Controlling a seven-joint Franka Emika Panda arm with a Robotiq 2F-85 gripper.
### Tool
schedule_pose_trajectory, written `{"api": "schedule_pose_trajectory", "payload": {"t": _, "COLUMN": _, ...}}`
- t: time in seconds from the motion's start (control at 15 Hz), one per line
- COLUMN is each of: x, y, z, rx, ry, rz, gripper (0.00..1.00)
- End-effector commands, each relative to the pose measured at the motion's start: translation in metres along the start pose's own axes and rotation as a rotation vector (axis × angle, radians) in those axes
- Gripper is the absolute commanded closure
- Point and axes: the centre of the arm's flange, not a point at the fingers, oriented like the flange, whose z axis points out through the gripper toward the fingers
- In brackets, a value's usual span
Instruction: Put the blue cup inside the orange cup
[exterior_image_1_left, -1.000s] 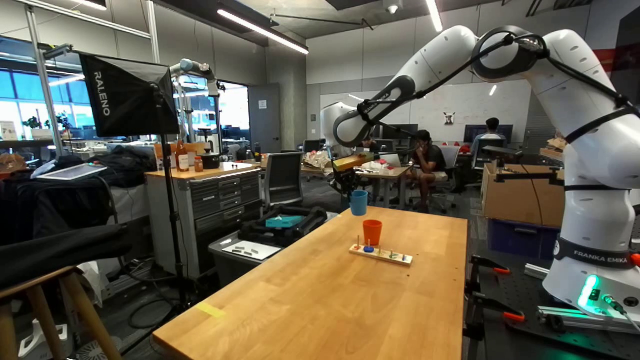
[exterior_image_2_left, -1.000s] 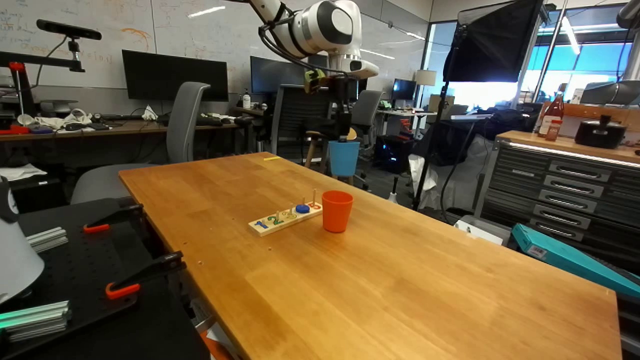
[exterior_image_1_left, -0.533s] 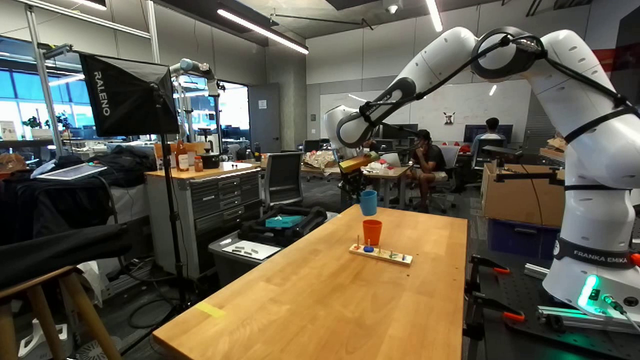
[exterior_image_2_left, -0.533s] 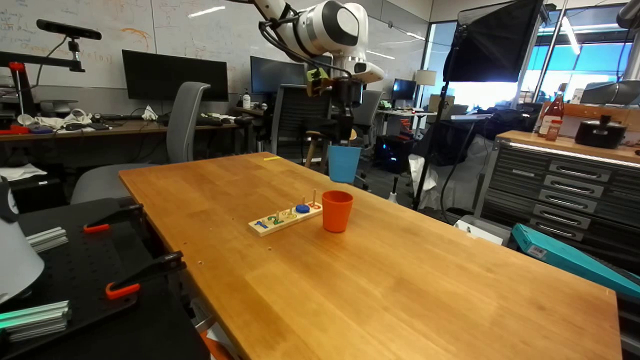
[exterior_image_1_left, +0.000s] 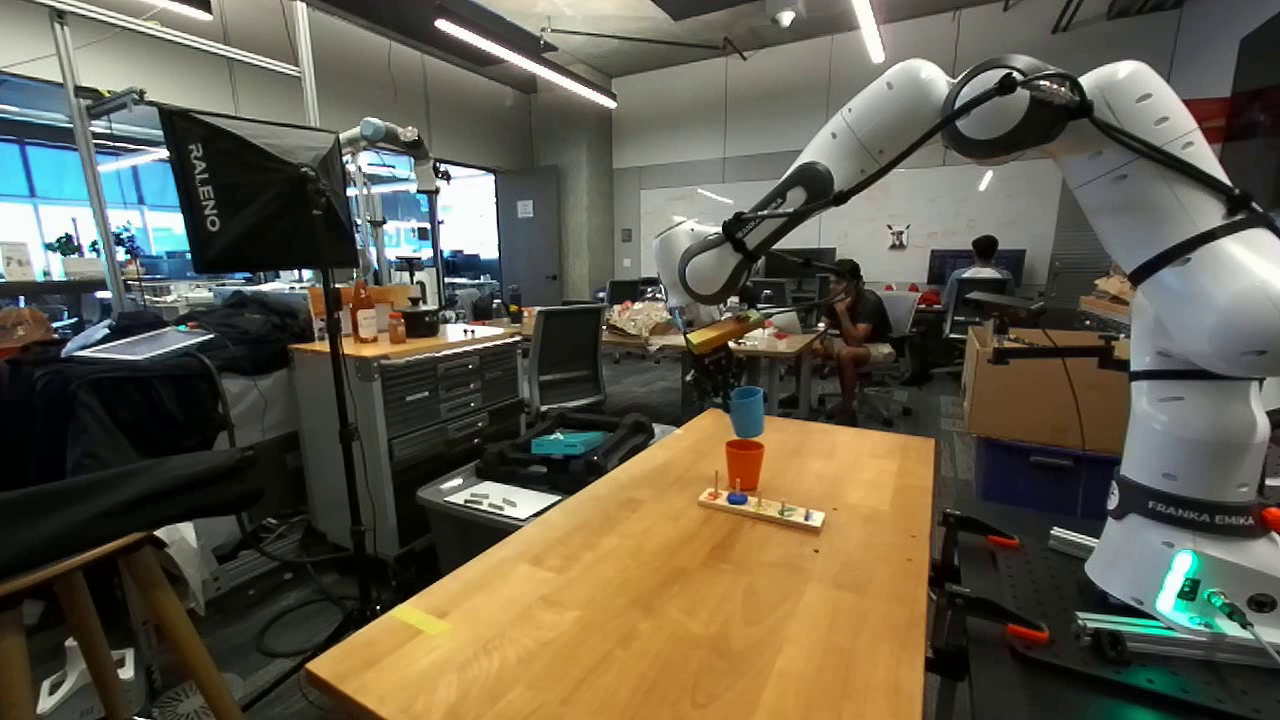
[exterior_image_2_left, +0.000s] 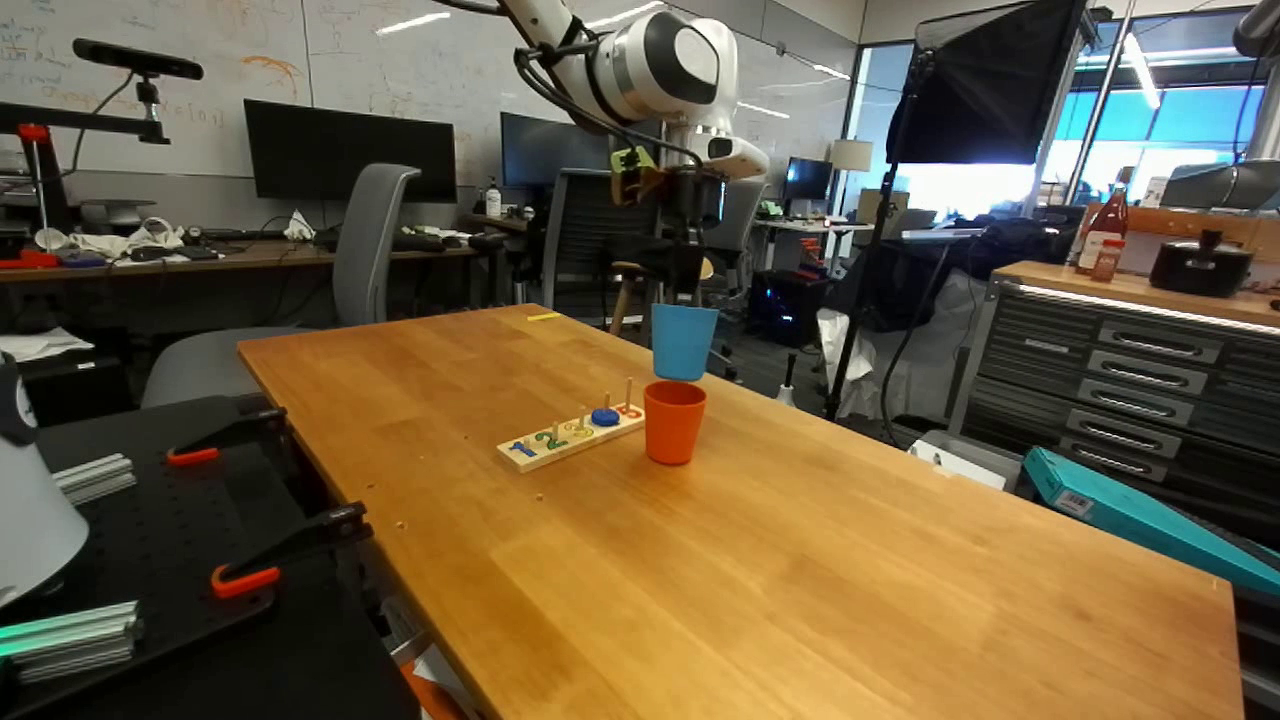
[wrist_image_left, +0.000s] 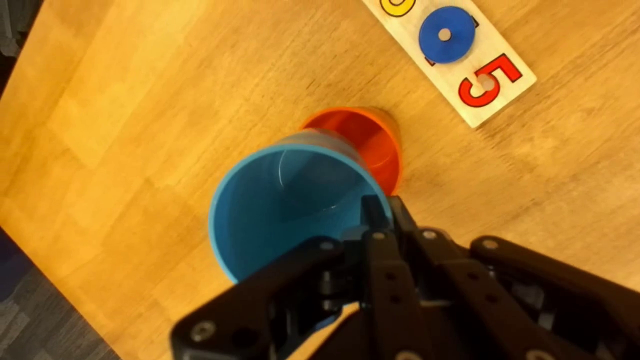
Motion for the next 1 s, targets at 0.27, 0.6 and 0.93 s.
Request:
{"api": "schedule_pose_trajectory", "payload": {"t": 0.27, "x": 0.0, "y": 0.002, "z": 0.004, "rx": -0.001, "ry": 0.0, "rz": 0.004, "gripper": 0.56}}
{"api": "schedule_pose_trajectory", "payload": {"t": 0.6, "x": 0.0, "y": -0.003, "z": -0.009, "rx": 0.036, "ry": -0.009, "rz": -0.017, "gripper": 0.18}}
{"api": "schedule_pose_trajectory", "payload": {"t": 0.93, "x": -0.015, "y": -0.042, "z": -0.04, "rx": 0.208, "ry": -0.135, "rz": -0.194, "gripper": 0.0}}
